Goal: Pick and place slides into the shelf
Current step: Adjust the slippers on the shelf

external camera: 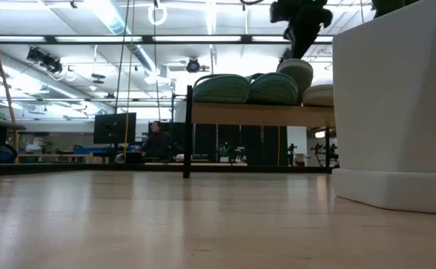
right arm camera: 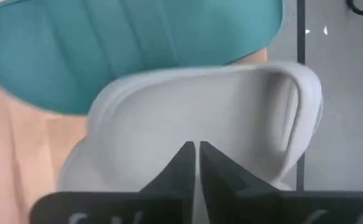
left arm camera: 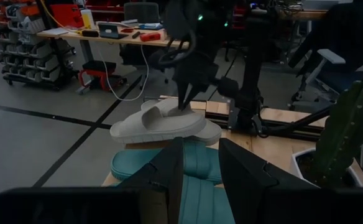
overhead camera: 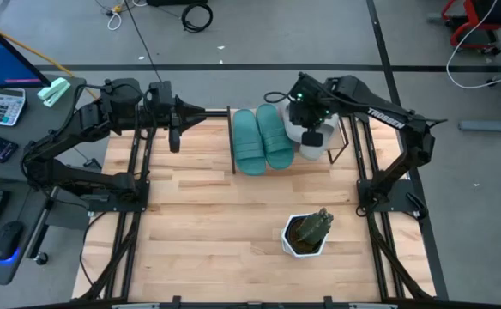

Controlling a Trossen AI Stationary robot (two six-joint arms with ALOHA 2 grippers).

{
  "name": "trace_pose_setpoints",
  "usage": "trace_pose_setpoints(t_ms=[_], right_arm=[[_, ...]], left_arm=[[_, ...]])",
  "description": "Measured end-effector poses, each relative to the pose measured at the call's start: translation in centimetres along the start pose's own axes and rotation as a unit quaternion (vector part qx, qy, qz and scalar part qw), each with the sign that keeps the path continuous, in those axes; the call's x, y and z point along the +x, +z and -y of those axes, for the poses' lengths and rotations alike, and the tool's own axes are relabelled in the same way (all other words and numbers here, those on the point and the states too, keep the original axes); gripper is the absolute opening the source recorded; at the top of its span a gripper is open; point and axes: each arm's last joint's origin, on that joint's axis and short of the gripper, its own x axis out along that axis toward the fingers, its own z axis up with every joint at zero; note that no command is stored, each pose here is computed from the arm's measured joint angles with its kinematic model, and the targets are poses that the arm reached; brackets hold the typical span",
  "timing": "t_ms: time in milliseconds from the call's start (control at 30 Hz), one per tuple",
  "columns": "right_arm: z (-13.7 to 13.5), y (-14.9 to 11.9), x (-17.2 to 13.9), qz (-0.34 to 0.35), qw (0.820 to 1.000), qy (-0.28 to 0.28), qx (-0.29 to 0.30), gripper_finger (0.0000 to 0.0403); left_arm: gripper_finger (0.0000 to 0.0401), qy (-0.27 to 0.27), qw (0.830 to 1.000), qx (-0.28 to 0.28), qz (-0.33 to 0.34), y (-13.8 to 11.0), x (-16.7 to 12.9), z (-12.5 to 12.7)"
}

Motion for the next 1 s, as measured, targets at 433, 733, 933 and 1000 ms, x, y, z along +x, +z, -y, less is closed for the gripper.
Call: trace_pose_setpoints(t_ms=[433,733,933,1000], right_arm=[[0.5,-3.5,-3.7,0.003,0.997,-0.039,0.062,0.0135],[-0.1,-4.5,0.5,-0.097,0.992,-0.076,0.034,0.0192],[-0.3,-4.6,2.7,-0.106,0.99,-0.086,0.033,0.0194],[-0.3,-4.7,3.2,-0.116,0.987,-0.111,0.031,0.019]], left_arm=[[0.0107,0.002,1.0,0.01,0.0,0.0,0.0,-0.1],[0.0107,0.002,1.0,0.011,0.0,0.0,0.0,-0.1],[0.0107,0.002,1.0,0.011,0.0,0.0,0.0,-0.1],[0.0107,0.002,1.0,0.011,0.0,0.0,0.0,-0.1]])
